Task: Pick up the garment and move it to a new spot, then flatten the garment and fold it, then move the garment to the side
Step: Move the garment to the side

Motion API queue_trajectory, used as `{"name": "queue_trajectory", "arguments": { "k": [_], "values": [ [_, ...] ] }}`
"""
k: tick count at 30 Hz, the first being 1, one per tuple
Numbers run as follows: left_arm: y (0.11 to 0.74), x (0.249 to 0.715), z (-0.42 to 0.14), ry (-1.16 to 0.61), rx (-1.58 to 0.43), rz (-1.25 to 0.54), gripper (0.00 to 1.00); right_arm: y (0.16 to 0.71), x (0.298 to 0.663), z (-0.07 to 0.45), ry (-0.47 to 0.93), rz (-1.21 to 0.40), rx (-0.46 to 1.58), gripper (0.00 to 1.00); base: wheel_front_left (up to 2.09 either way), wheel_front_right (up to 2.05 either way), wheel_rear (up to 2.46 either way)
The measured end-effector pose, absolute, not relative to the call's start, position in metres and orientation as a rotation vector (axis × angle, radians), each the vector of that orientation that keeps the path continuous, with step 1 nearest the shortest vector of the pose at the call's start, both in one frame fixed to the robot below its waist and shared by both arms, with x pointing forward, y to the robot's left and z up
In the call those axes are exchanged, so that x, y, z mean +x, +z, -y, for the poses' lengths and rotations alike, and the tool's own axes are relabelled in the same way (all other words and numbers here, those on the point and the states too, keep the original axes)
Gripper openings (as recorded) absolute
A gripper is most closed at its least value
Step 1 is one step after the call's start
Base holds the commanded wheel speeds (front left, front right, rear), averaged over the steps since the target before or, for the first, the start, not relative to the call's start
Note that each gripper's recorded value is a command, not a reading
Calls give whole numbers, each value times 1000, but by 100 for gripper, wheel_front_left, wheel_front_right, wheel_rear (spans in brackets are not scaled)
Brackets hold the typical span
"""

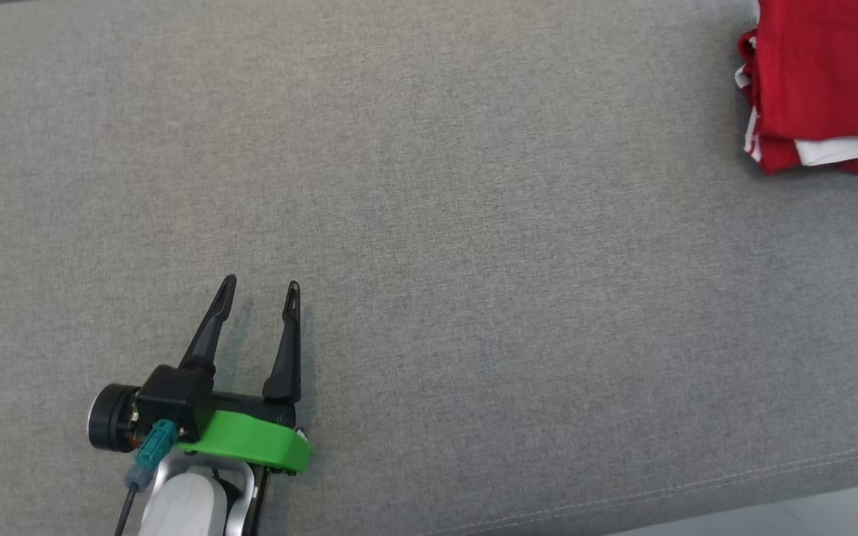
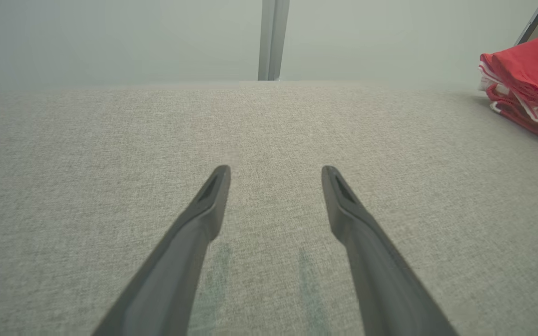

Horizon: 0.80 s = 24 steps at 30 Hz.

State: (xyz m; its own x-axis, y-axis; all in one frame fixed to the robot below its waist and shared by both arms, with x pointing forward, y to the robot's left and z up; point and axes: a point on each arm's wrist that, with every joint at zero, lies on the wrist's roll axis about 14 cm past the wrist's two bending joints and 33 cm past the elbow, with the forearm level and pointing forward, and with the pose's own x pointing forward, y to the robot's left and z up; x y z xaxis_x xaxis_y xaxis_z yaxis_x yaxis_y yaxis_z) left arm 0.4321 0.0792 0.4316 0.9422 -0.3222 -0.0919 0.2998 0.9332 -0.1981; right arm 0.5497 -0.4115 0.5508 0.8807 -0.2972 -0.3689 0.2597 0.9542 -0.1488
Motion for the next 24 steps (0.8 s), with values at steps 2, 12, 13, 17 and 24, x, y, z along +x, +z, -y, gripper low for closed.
{"name": "queue_trajectory", "arguments": {
  "k": [2,12,13,17,24],
  "values": [
    [428,433,-82,-318,-177,-133,100,546,555,417,-307,-391,-115,0,0,0,0],
    [404,440,-98,-293,-143,-187,100,505,584,419,-280,-426,-304,0,0,0,0],
    [402,441,-99,-291,-140,-191,100,499,587,418,-273,-435,-324,0,0,0,0],
    [389,441,-106,-278,-133,-224,100,478,595,417,-262,-462,-356,81,0,0,0],
    [379,442,-111,-267,-123,-249,100,458,604,407,-241,-457,-362,100,0,0,0]
  ]
}}
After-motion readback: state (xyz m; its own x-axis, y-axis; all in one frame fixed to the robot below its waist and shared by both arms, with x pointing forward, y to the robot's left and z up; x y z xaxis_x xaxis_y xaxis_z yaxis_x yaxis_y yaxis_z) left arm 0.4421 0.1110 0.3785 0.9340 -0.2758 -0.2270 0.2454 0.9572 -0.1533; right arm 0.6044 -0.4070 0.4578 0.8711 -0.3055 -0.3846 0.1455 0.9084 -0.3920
